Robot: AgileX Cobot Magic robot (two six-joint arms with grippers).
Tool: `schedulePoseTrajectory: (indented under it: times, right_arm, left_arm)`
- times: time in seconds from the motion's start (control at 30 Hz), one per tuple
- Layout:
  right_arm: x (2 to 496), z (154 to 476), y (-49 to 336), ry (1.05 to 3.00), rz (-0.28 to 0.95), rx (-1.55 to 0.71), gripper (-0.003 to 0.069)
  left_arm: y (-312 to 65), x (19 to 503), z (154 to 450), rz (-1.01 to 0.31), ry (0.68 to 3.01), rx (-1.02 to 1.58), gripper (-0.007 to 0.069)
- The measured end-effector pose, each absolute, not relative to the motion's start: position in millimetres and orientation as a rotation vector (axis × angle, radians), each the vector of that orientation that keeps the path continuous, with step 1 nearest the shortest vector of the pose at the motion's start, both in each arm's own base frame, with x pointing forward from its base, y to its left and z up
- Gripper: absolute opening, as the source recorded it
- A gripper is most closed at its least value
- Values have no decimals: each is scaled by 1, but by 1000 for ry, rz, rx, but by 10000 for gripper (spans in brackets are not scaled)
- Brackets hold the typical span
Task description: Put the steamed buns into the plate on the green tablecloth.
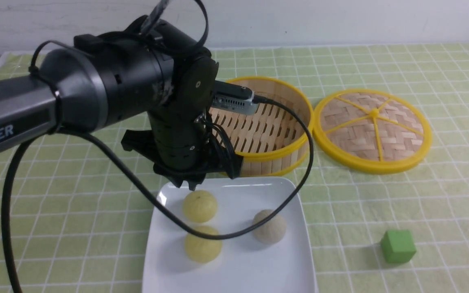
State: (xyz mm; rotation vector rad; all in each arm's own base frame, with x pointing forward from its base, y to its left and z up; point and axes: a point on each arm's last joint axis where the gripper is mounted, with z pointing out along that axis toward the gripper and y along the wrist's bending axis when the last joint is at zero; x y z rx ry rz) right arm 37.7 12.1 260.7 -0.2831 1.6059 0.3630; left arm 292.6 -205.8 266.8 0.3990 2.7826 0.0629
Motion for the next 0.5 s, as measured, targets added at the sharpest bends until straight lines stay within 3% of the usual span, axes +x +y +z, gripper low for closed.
schedulePoseTrajectory:
  times: [0.5]
  right_arm:
    - [40,249,16,1638,408,-269,-1]
  left_arm:
    - [-205,293,267,73,2777,403,166]
